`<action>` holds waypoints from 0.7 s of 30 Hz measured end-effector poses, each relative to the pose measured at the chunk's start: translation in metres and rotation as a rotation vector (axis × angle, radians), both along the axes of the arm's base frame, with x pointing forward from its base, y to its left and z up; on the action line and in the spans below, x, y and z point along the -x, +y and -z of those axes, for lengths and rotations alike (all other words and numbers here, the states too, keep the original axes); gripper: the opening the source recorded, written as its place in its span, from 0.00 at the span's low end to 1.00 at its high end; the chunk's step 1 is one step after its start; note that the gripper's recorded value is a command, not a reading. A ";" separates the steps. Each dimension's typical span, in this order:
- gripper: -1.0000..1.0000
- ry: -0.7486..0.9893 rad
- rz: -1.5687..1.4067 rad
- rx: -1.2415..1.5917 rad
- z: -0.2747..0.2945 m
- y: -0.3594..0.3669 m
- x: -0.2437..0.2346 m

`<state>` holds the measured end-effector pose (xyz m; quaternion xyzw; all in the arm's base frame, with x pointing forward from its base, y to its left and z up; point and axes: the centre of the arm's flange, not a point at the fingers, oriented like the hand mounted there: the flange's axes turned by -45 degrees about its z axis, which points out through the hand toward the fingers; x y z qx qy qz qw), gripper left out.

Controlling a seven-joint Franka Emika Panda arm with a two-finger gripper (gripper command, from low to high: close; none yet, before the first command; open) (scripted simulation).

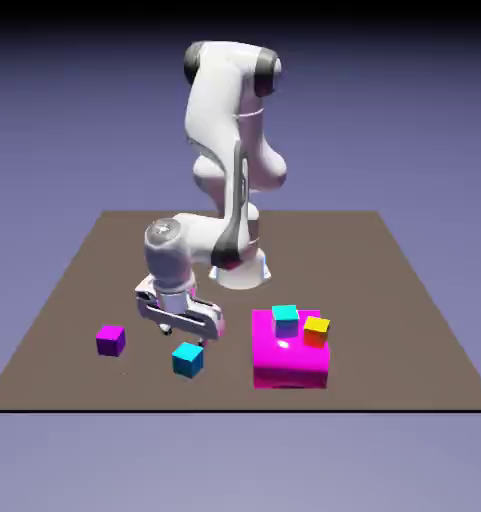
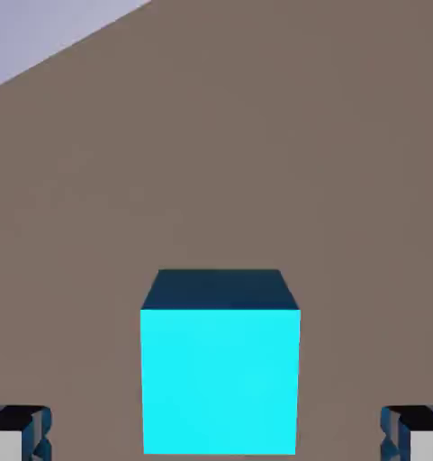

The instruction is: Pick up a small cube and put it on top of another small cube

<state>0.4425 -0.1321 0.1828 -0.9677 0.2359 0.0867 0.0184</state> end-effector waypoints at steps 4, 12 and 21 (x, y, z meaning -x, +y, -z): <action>0.50 0.001 -0.001 0.001 0.044 0.002 0.005; 0.00 0.001 -0.001 0.003 0.015 0.000 0.001; 0.00 -0.010 -0.454 -0.064 -0.075 0.123 -0.022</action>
